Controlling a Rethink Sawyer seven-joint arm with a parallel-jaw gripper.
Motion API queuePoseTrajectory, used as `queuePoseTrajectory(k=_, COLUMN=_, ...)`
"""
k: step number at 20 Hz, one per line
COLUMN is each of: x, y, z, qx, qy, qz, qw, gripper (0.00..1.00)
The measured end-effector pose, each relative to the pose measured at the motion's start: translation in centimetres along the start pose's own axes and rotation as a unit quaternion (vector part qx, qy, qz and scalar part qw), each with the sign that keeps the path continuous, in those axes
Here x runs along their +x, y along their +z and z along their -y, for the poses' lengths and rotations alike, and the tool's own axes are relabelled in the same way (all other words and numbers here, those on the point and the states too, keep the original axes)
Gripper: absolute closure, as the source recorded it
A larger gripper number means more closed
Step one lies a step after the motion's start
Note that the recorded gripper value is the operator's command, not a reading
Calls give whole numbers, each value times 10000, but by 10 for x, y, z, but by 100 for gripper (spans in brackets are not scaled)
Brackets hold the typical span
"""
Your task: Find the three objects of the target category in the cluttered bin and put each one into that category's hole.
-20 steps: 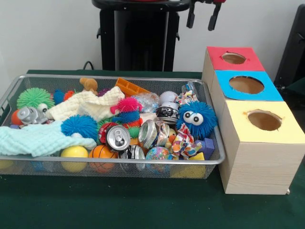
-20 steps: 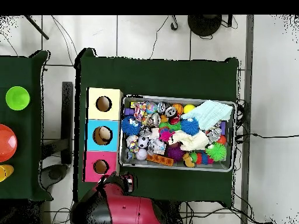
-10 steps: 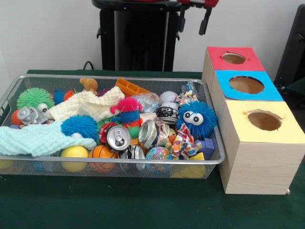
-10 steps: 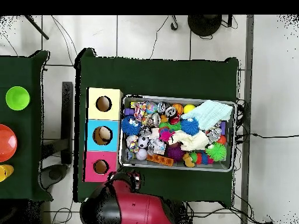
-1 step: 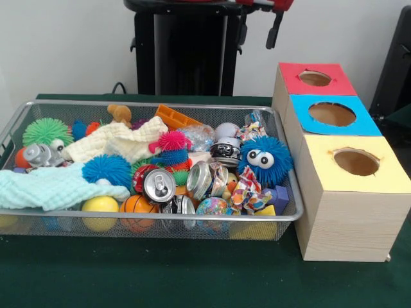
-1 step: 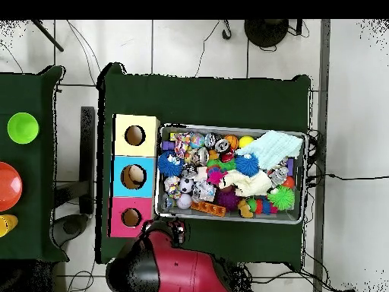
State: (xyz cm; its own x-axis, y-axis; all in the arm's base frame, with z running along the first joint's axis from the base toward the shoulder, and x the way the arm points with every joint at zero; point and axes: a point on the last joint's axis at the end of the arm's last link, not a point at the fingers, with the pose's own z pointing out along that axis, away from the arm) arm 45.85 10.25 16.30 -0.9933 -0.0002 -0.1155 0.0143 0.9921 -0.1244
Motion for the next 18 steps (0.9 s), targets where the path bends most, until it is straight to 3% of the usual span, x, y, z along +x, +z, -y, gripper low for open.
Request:
queuePoseTrajectory(k=3, x=-4, y=-2, z=2, qx=13, qy=16, qz=-22, qw=10000, gripper=0)
queuePoseTrajectory(k=11, x=1, y=-3, z=7, qx=0, qy=67, qz=-380, qw=9993, gripper=0)
queuePoseTrajectory(k=18, x=3, y=-3, z=0, qx=105, qy=-40, qz=-353, qw=9993, gripper=0)
